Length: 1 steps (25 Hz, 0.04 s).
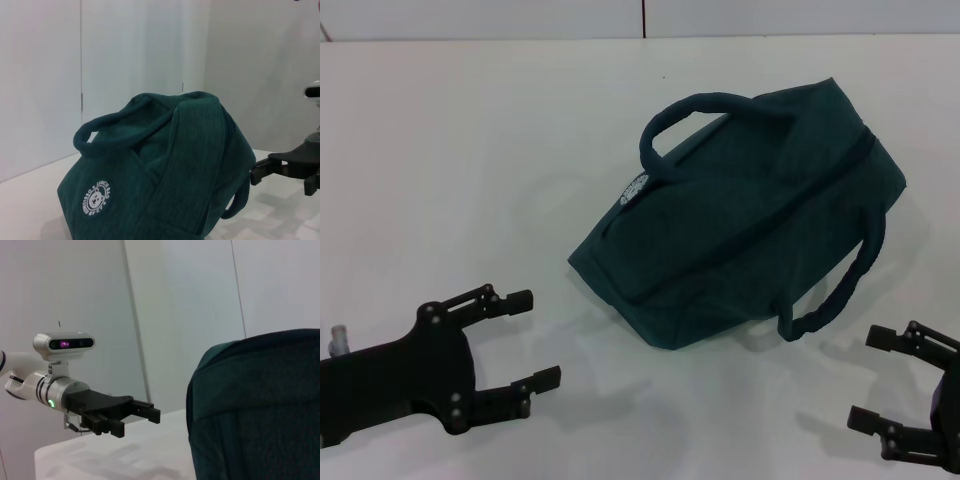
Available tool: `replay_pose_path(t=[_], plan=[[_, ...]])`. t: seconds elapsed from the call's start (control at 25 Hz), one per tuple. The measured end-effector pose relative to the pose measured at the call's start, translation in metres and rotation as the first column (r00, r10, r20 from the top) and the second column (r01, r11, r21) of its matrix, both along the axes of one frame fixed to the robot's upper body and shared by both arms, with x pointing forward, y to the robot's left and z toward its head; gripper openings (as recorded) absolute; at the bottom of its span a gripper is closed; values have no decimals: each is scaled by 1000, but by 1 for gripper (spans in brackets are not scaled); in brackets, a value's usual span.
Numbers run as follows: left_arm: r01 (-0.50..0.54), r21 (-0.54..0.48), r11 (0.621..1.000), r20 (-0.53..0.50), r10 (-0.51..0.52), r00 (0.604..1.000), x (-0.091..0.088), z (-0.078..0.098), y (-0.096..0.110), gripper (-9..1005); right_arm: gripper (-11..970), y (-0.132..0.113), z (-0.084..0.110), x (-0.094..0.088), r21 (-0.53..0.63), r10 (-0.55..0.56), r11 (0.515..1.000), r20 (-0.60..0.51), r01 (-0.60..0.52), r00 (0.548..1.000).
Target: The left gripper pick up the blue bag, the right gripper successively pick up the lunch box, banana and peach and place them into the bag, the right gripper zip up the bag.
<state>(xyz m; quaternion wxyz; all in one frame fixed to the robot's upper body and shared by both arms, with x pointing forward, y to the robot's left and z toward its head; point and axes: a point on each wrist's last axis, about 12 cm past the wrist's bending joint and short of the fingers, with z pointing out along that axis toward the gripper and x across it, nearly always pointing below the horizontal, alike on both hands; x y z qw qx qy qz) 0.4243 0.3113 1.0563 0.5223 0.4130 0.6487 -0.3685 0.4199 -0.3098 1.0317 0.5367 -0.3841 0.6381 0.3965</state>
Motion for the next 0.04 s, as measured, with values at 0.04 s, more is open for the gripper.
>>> replay_pose_path(t=[0.04], plan=[[0, 0, 1000, 0, 0, 1000, 0, 0, 0, 825, 875, 0, 0, 0, 1, -1, 1000, 1, 1, 1000]])
